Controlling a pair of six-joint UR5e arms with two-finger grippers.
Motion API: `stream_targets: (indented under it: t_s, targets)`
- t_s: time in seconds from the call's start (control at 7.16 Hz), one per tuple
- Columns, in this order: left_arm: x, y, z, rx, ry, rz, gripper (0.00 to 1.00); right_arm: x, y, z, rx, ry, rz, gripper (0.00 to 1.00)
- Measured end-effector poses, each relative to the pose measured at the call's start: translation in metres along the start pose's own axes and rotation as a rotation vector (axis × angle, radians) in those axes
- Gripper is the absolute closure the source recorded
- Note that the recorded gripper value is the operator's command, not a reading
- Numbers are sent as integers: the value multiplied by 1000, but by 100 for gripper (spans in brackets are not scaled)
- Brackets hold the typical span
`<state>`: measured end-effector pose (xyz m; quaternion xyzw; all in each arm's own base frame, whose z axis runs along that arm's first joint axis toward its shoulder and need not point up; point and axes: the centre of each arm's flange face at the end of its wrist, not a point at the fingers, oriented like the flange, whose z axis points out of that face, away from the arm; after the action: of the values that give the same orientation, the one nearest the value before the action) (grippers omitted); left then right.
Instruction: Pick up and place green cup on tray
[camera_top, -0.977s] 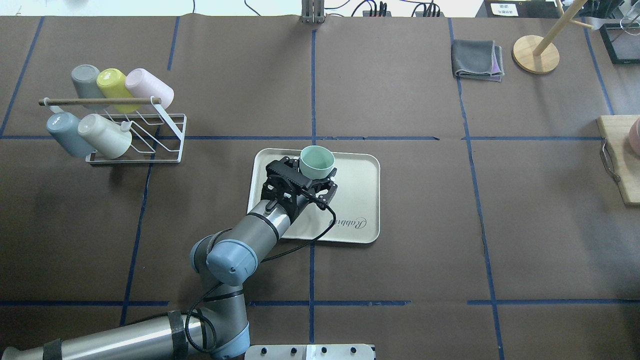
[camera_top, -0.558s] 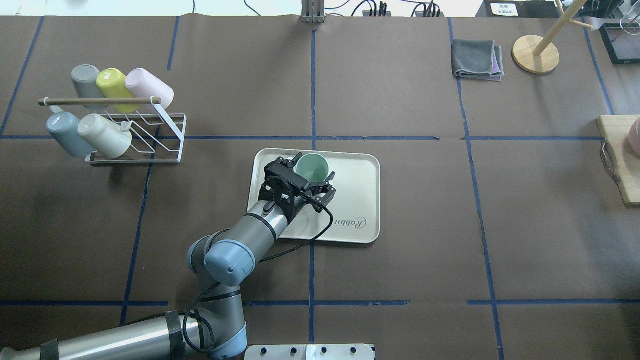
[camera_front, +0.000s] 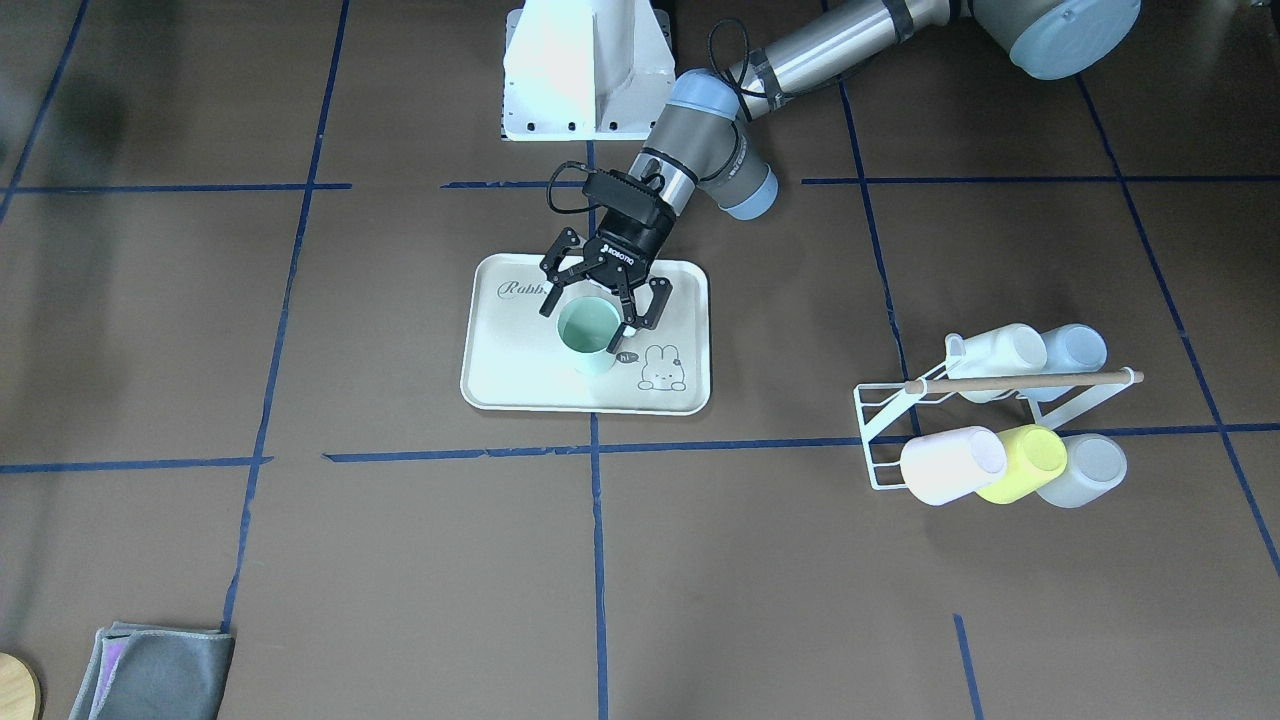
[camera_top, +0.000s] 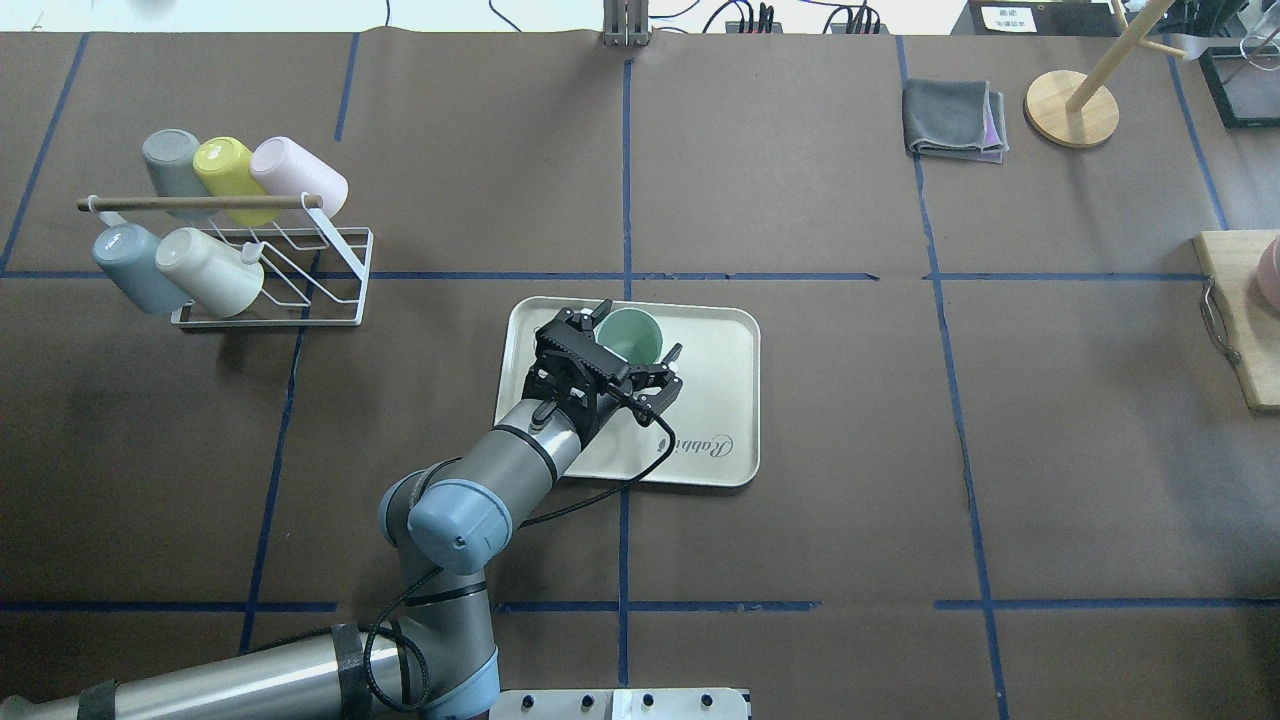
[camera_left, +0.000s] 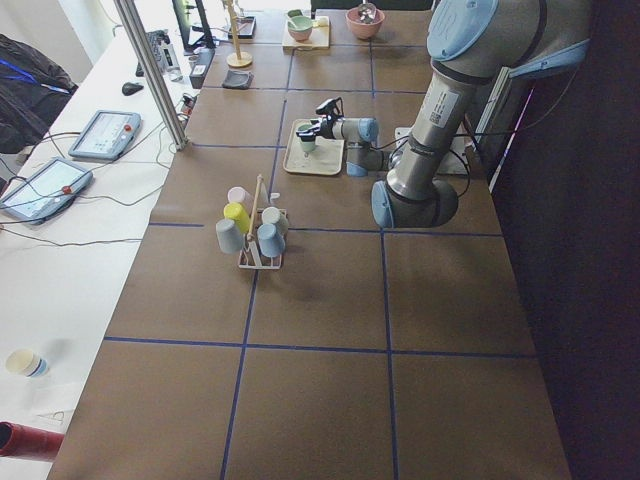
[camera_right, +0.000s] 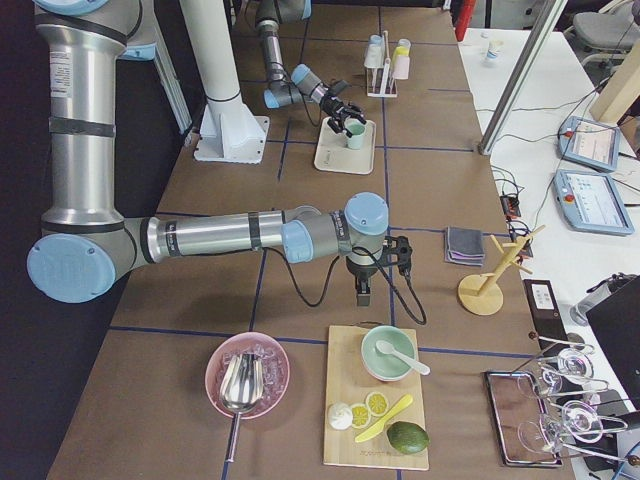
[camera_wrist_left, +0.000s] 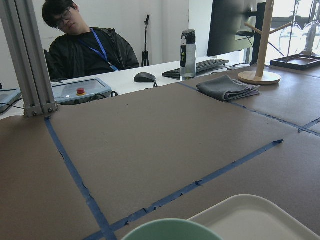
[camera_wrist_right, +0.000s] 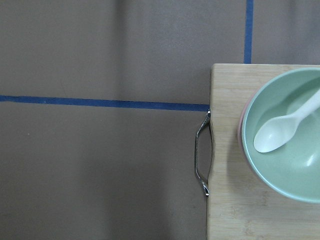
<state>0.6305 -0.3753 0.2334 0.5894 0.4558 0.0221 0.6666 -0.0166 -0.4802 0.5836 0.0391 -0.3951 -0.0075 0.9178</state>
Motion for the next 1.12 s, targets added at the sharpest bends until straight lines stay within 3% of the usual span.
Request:
stream_targets:
  t_s: [0.28,0.7,0.84,1.12]
  targets:
    - [19,-50,-13,-39,17,18,1,0,0,0,1,0,-1,0]
    - [7,-145,-37,-167,19,78,0,-1,0,-1,2,-1,-2,0]
    - [-15,-168,-41,-236,12,92,0,-2,-1,-2,3,-2,-3,0]
    - [-90,-219,-61,-438,-17,76,0,-4,-2,-4,7,-3,-8,0]
